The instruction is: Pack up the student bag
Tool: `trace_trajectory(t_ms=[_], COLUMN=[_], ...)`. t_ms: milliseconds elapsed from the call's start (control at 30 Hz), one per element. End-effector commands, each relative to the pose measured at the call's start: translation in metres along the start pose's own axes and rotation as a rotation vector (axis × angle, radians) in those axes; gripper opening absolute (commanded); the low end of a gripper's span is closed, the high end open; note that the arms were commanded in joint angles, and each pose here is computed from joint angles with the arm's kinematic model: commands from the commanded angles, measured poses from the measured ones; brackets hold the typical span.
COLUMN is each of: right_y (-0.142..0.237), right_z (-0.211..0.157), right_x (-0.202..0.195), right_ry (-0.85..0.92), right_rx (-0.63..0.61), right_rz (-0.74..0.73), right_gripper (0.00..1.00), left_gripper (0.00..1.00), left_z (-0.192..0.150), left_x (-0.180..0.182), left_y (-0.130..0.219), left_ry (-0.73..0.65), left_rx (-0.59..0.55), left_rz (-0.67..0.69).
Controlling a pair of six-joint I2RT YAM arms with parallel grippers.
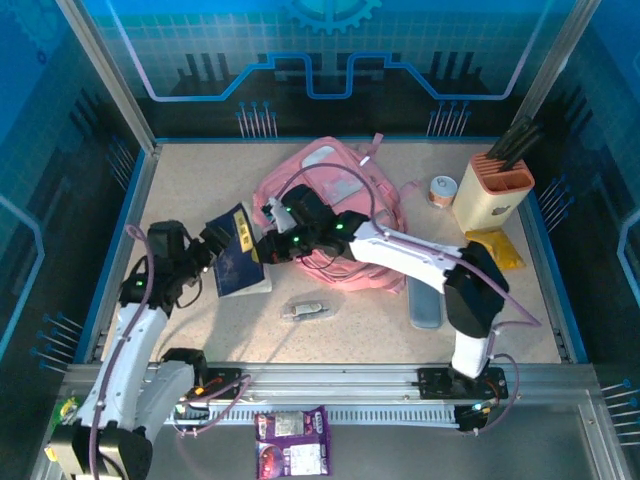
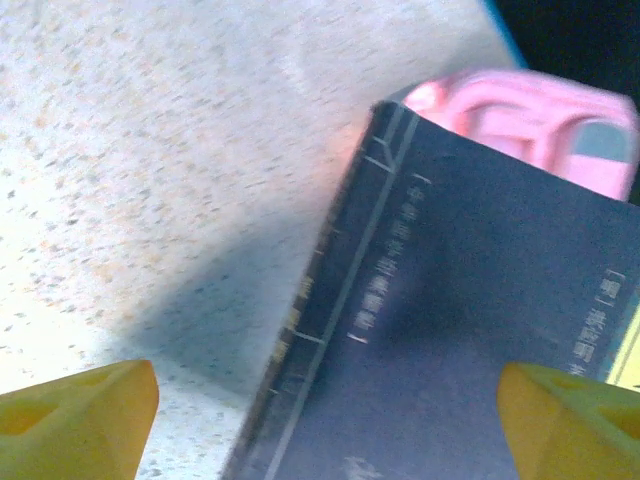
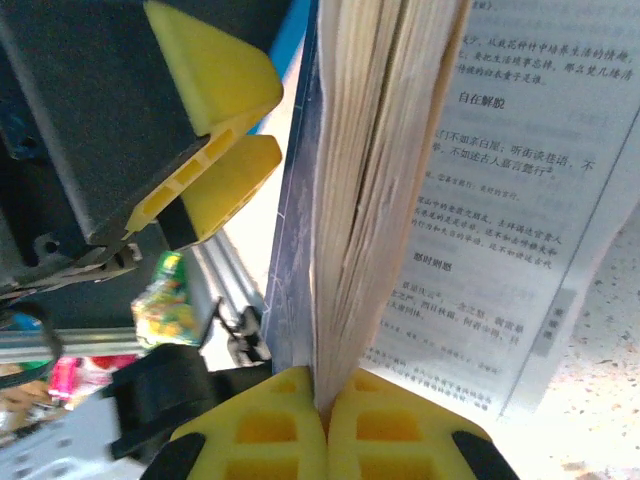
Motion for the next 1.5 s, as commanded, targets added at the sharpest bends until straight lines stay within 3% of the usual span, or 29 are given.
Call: trace_trajectory(t_ms=[0,100,233,400,600,733,1000,1067,1333,1433,1467], right_y=[0.04,0.062,0.094,0.124,0.135,0.134,0.141,0.144,0.157,0.154,0.151], right_z=[0.024,0.029,0.041,0.05,0.053,0.049,0.048,0.047,0.024,0.016,0.015], right_x=[0.023,0.02,0.013,0.009,-0.002,-0.021,-0.039,-0.04,-0.071,-0.066,-0.063], right_ry=[0.041,0.057,0.019,-0.003,-0.04,-0.081,-0.109,-0.108,-0.185,-0.172,-0.172], right_rx=[-0.098,-0.117,-0.167,-0.208,-0.222,-0.217,-0.23,-0.23,-0.224,-0.194,-0.183], right_rz=[0.083,0.073,0.165,0.239,0.308,0.289,0.267,0.266,0.186,0.192,0.207], right_gripper=[0.0,0.0,0.0,0.0,0.0,0.0,0.0,0.07,0.85,1.0,1.0], left_gripper=[0.89,0.88,0.85,0.83,0.76,0.61,0.28,0.22,0.08,0.05,0.05], left_z=[-0.011,-0.017,-0.028,-0.045,-0.06,-0.071,-0.076,-0.076,-0.077,-0.082,-0.085], left_x=[-0.023,-0.059,-0.086,-0.106,-0.125,-0.147,-0.162,-0.167,-0.19,-0.201,-0.205], left_y=[0.02,0.031,0.037,0.027,0.013,0.016,0.018,0.02,0.032,0.034,0.035], left_ry=[-0.056,-0.063,-0.067,-0.068,-0.1,-0.121,-0.132,-0.138,-0.136,-0.141,-0.146], left_rx=[0.094,0.155,0.22,0.297,0.359,0.397,0.408,0.396,0.367,0.372,0.371], left_rz=[-0.104,-0.285,-0.459,-0.567,-0.597,-0.69,-0.726,-0.736,-0.838,-0.867,-0.88])
Point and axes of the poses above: each hand's point on the last joint's axis, 136 mm out from that joint toward the fingers, its own y axis back along the fingers, its own x axis along the line the jaws close on, z = x × y, the point moved 1 cm from there along y, back along the fingers, and after that the axes turned 2 degrees about y, right-handed, at the moved point
